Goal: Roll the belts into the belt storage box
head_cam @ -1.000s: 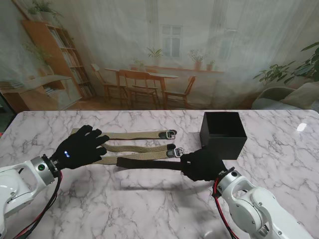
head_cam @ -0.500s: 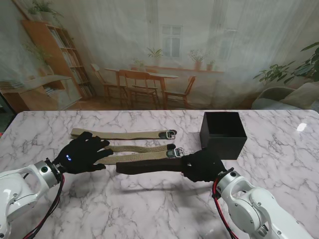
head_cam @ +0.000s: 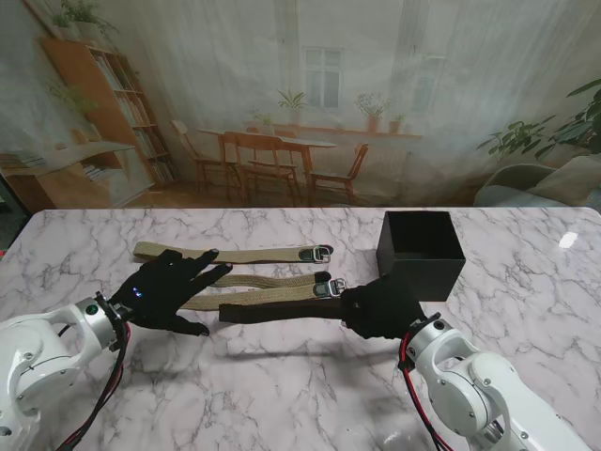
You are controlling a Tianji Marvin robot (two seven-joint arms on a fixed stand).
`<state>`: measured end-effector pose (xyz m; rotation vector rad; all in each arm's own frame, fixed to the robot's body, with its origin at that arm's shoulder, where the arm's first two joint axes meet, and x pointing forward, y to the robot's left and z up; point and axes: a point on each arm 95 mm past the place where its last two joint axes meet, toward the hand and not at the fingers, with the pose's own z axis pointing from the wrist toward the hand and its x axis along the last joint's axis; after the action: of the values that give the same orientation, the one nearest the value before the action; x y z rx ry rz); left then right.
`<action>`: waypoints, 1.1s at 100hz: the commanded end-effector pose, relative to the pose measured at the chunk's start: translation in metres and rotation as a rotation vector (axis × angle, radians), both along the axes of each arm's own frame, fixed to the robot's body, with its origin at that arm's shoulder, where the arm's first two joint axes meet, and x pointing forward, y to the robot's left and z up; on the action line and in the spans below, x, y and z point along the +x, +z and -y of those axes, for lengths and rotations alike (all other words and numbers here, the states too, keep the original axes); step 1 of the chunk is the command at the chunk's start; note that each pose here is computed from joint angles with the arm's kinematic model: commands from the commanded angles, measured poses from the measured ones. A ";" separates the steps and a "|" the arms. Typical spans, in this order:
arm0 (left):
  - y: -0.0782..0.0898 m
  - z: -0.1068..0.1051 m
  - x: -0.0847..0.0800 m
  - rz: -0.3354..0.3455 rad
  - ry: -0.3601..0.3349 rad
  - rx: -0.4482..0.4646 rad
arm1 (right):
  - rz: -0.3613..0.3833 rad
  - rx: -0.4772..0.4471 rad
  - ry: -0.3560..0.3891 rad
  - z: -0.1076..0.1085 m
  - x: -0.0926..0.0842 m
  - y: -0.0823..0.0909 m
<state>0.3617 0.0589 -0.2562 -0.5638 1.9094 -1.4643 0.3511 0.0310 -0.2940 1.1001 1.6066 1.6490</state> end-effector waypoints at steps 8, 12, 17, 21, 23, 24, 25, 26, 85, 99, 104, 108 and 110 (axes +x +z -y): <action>-0.002 0.006 0.011 -0.102 -0.004 -0.050 | -0.001 0.005 -0.003 -0.002 0.001 -0.001; -0.004 0.007 0.015 -0.127 -0.005 -0.059 | -0.003 0.006 -0.004 -0.002 0.001 -0.001; -0.006 0.009 0.020 -0.153 -0.002 -0.054 | -0.003 0.007 -0.004 -0.002 0.002 -0.001; -0.007 0.011 0.024 -0.162 -0.001 -0.046 | -0.002 0.008 -0.003 -0.003 0.002 -0.001; -0.009 0.012 0.026 -0.168 -0.001 -0.044 | -0.001 0.009 -0.003 -0.003 0.002 -0.001; -0.009 0.013 0.027 -0.171 -0.001 -0.043 | -0.001 0.009 -0.003 -0.003 0.002 -0.001; -0.010 0.013 0.028 -0.175 0.000 -0.042 | -0.001 0.009 -0.003 -0.003 0.002 -0.001; -0.010 0.014 0.029 -0.179 0.000 -0.041 | -0.001 0.009 -0.003 -0.003 0.002 -0.001; -0.044 0.046 0.047 -0.265 -0.001 -0.001 | 0.012 0.022 -0.030 0.007 0.000 -0.005; -0.047 0.045 0.045 -0.288 -0.003 0.016 | 0.011 0.016 -0.039 0.010 -0.002 -0.005; -0.047 0.043 0.043 -0.290 -0.004 0.023 | 0.011 0.011 -0.043 0.012 -0.002 -0.006; -0.047 0.041 0.041 -0.286 -0.004 0.025 | 0.012 0.010 -0.045 0.012 -0.002 -0.006; -0.047 0.039 0.040 -0.285 -0.003 0.026 | 0.013 0.010 -0.047 0.013 -0.002 -0.007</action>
<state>0.4069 0.0137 -0.2995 -0.7919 2.1232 -1.4465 0.3507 0.0208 -0.2974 1.1162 1.5528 1.6477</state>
